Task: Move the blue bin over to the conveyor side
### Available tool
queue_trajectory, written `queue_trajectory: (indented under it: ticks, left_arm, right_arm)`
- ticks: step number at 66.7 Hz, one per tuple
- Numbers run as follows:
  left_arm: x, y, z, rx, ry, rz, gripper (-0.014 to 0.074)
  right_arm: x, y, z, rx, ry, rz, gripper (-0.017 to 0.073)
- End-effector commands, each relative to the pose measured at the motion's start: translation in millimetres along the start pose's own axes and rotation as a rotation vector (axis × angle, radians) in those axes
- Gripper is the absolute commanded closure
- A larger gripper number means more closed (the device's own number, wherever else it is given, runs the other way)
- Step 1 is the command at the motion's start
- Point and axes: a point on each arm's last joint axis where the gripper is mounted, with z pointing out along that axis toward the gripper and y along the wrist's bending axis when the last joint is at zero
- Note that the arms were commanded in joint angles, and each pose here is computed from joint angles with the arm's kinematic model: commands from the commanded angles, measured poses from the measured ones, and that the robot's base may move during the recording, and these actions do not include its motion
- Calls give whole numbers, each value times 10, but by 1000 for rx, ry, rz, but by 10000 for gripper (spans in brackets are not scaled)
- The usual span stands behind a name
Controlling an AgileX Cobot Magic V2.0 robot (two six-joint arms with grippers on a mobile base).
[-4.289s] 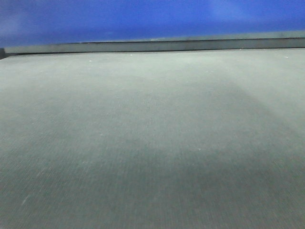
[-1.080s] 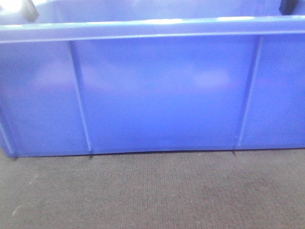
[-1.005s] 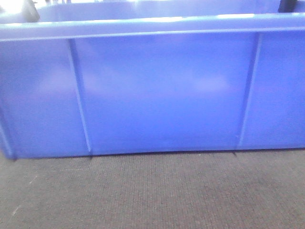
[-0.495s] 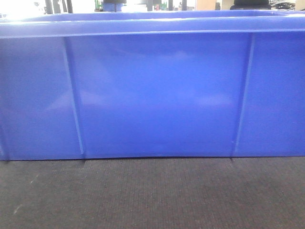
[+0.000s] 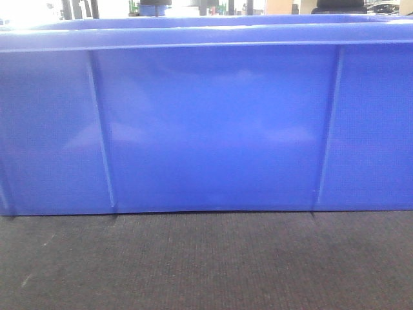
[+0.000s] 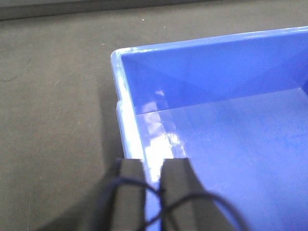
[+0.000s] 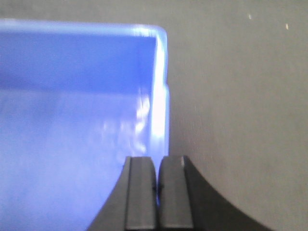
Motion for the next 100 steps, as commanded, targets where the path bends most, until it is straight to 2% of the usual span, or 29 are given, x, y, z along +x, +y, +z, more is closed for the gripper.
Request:
queue_trajectory:
  ticks: [1, 24, 38, 52, 59, 100]
  left_arm:
    - [216, -9, -119, -3, -58, -2, 626]
    - [1324, -27, -281, -10, -99, -5, 612]
    - [1628, -33, -429, -15, -230, -4, 612]
    - [1740, -36, -600, -23, -331, 8, 612]
    - [1749, -38, -671, -24, -372, 8, 612]
    - [1760, -40, -719, -24, -397, 9, 612]
  right_arm:
    - [296, -38, -18, 9, -21, -18, 638]
    - [1538, -125, -60, -19, -189, -31, 637]
    - [1965, -167, -270, -35, -371, -25, 637]
    - [2116, -195, -602, -51, -599, -16, 637]
    - [2157, -203, -702, -55, -669, -13, 637]
    - [2161, -204, -741, -59, -704, -12, 637]
